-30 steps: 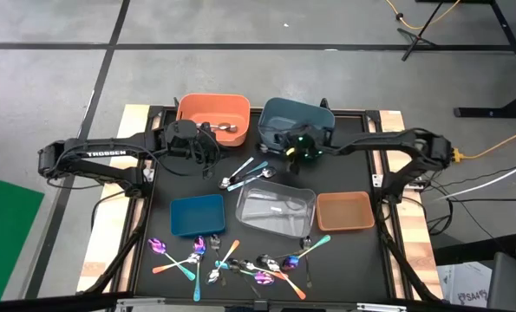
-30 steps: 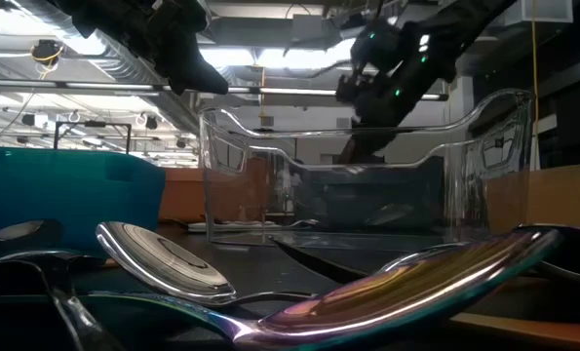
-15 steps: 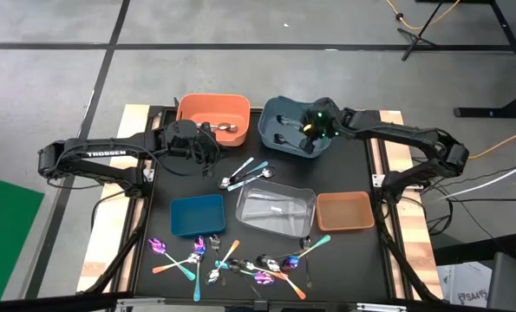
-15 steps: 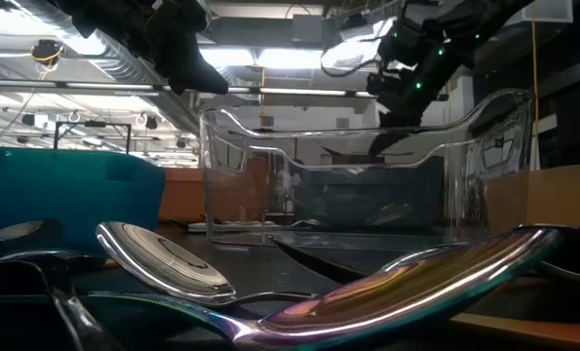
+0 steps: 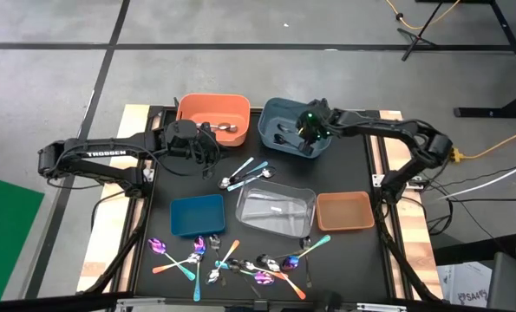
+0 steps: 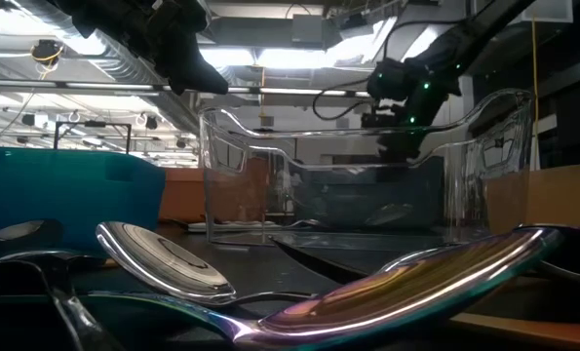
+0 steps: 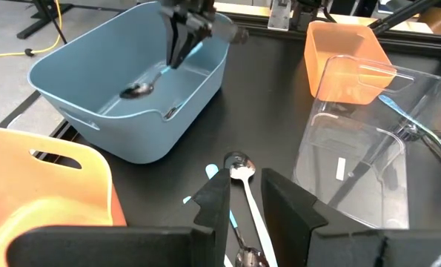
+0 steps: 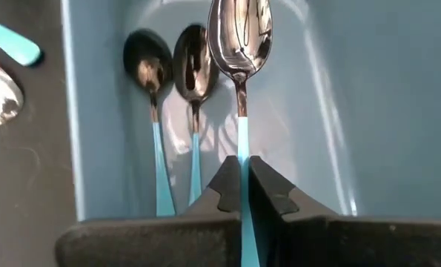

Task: Sort silverware by color (type)
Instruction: Put the blue spoon into the light blue bin, then put the white patterned spoon into the orange bin

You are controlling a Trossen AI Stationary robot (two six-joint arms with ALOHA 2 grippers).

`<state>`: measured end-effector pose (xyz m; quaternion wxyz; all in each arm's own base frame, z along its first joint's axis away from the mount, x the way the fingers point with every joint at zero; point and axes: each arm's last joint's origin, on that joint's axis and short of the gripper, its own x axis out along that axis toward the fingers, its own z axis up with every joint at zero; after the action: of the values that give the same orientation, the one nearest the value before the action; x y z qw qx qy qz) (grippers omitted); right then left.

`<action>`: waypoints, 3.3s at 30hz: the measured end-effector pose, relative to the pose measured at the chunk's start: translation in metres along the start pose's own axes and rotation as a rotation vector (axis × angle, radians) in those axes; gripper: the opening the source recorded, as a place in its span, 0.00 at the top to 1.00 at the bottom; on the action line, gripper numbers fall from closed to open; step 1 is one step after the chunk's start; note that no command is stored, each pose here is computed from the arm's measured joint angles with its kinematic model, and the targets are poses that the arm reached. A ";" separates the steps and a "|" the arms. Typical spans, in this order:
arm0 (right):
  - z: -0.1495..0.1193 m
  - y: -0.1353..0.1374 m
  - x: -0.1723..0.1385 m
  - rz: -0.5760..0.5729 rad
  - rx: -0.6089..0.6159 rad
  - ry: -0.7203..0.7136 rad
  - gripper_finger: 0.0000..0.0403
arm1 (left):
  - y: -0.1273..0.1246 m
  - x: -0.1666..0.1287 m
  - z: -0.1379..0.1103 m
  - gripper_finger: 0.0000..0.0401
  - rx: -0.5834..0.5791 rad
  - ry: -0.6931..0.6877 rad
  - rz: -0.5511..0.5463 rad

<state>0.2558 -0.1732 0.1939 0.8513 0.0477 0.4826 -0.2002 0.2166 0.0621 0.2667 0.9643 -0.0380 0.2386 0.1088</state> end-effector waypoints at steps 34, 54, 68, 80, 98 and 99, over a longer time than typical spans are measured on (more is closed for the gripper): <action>-0.011 0.002 0.045 0.013 -0.023 0.103 1.00 | 0.000 0.000 0.000 0.82 0.001 0.000 0.000; -0.011 0.002 0.045 0.013 -0.023 0.103 0.91 | 0.000 0.000 0.000 0.82 0.001 0.000 0.000; -0.011 0.002 0.045 0.013 -0.023 0.102 0.71 | 0.000 0.000 0.000 0.82 0.002 0.000 0.000; -0.011 0.002 0.045 0.014 -0.023 0.104 0.71 | 0.000 0.000 0.000 0.82 0.002 0.000 0.000; -0.006 0.001 -0.001 0.003 -0.009 0.063 0.71 | 0.000 0.000 0.000 0.82 0.002 0.000 0.000; -0.006 0.001 -0.004 0.004 -0.008 0.066 0.71 | 0.000 0.000 0.000 0.82 0.002 0.000 0.000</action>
<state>0.2496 -0.1693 0.1934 0.8354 0.0516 0.5113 -0.1949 0.2166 0.0622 0.2667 0.9643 -0.0372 0.2387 0.1086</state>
